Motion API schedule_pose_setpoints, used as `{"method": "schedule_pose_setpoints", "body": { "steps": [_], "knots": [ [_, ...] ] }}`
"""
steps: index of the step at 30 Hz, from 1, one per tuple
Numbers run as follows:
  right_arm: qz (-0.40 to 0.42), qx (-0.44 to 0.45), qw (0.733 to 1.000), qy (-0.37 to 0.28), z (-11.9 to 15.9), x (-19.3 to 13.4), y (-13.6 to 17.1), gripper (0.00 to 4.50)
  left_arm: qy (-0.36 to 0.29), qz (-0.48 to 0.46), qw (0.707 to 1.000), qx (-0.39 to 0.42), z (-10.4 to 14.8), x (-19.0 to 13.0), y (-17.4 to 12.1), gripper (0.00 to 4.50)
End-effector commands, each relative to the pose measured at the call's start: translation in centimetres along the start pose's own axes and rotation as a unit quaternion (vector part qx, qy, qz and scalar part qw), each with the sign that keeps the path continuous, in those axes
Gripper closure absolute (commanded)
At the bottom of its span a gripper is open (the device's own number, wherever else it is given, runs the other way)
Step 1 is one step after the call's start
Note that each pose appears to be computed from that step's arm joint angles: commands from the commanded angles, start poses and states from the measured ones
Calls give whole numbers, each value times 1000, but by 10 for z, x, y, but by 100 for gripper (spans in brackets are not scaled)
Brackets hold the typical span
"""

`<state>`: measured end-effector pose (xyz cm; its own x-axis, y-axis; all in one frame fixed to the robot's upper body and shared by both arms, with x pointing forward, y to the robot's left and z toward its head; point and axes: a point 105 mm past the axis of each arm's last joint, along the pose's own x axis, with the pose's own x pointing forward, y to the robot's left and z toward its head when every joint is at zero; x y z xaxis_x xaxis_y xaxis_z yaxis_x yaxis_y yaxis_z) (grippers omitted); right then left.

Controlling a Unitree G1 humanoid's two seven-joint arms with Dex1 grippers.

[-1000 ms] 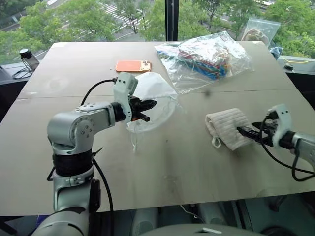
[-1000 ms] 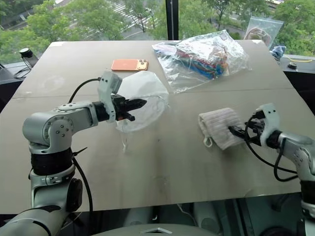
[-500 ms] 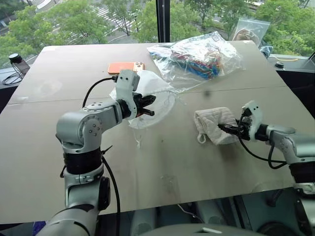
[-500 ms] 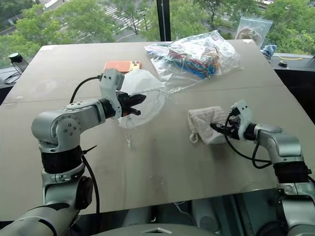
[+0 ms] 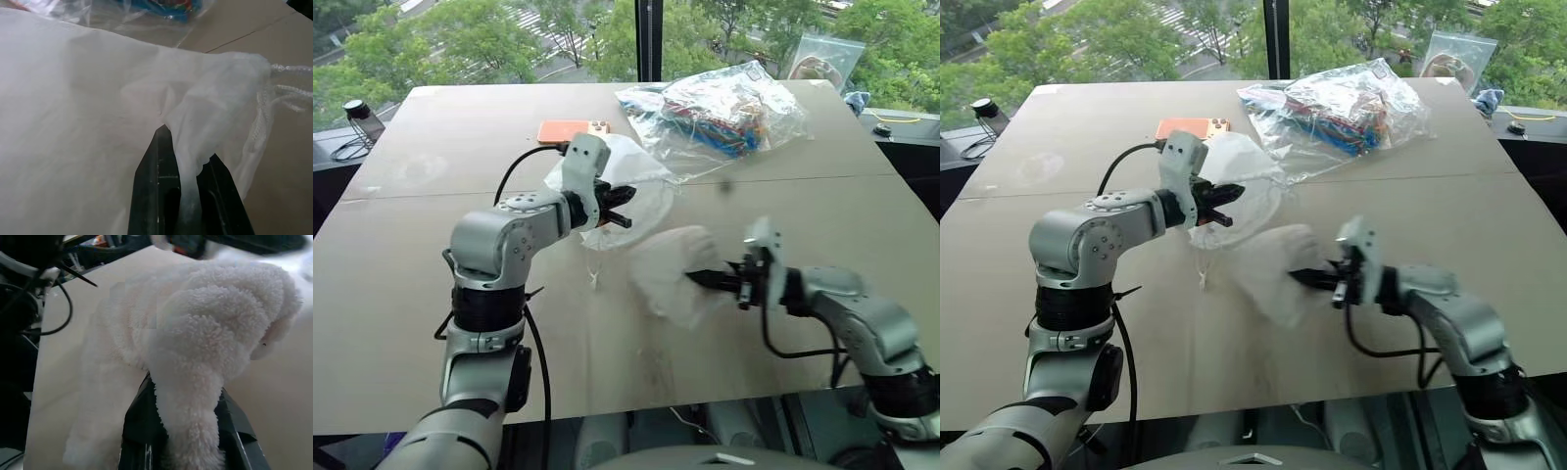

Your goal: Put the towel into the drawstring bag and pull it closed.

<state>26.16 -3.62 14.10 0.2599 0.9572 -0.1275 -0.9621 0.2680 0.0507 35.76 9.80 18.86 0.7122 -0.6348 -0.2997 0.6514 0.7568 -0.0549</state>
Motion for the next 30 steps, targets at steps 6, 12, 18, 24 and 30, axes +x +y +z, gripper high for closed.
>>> {"method": "schedule_pose_setpoints", "body": {
  "steps": [6,12,18,24,30],
  "knots": [
    [-190,-1,981,32,-15,29,-77,448,-22,-54,992,111,8,-9,-22,450],
    [-225,57,972,-41,-4,11,-89,448,20,-54,988,143,-12,-25,-13,450],
    [-224,150,950,-157,18,4,-93,448,57,-86,988,115,-25,-33,-15,450],
    [-164,249,923,-244,41,18,-81,448,32,-205,978,35,-4,-37,-51,450],
    [-132,237,942,-197,38,33,-65,448,34,-306,952,-6,15,-48,-80,450]
  ]
}}
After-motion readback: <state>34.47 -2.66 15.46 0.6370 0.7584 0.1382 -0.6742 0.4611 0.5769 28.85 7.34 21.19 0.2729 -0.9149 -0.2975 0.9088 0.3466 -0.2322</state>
